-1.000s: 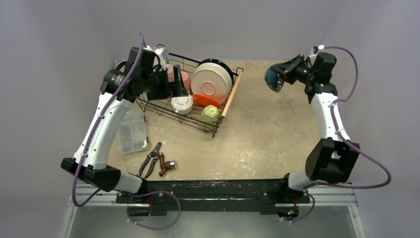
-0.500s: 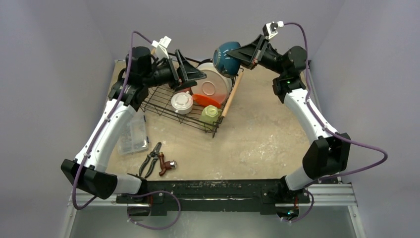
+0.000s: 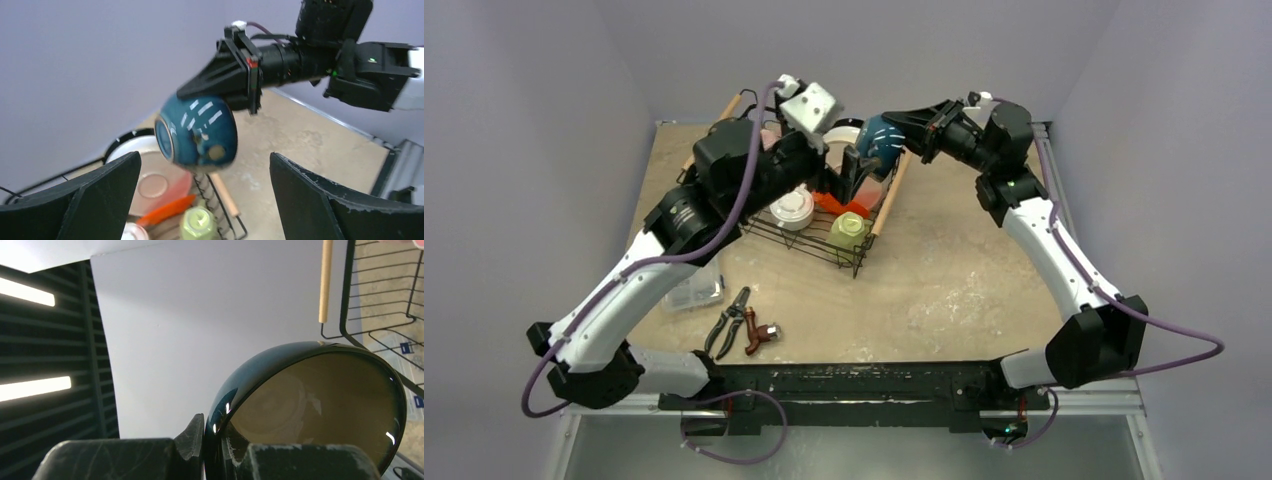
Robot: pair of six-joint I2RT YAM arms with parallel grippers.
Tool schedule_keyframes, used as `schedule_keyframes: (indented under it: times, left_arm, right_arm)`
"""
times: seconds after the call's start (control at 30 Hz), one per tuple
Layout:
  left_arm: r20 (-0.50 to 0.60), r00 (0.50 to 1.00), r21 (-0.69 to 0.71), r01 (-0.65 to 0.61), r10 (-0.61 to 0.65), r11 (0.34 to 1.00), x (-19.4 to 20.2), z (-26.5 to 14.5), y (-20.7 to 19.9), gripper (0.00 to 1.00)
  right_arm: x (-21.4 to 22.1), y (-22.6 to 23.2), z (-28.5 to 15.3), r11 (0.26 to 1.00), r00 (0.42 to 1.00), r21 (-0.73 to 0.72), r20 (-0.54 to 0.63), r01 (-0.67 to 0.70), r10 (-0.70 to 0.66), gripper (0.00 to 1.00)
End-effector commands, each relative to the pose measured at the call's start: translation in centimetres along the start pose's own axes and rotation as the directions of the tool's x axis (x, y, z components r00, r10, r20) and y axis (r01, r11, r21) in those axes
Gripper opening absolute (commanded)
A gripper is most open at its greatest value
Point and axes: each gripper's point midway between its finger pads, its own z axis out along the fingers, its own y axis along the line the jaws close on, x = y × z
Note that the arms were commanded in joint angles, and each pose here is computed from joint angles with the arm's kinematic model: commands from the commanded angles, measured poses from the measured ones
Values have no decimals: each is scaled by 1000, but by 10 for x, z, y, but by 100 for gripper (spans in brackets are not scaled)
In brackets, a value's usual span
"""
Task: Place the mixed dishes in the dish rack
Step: Turn the bowl upside down on the dish rack.
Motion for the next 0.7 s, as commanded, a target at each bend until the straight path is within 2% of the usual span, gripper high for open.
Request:
schedule_keyframes:
  times: [0.0,0.2,0.33,0.47,0.67]
  left_arm:
    - [-96,969,-35,-232,228,972,-2,28,15,100]
    - [-192,966,-23,-182,175,983,-1,42,11,100]
    - [-280,959,-125,-2,-33,992,4,34,14,100]
    - [-377,913,-102,126,-155,987,28,35,-5,98]
    - [-422,889,-141,128,-176,982,52,41,-2,97]
  right_arm:
    - [26,55,-9,996,1000,-88,27,-11,14,0]
    - [30,55,-7,990,992,-78,39,-121,124,0]
    - [29,53,-9,987,986,-64,66,-150,155,0]
    - [28,49,-7,984,981,-36,85,-173,176,0]
    - [34,48,1,981,978,-30,73,-192,194,0]
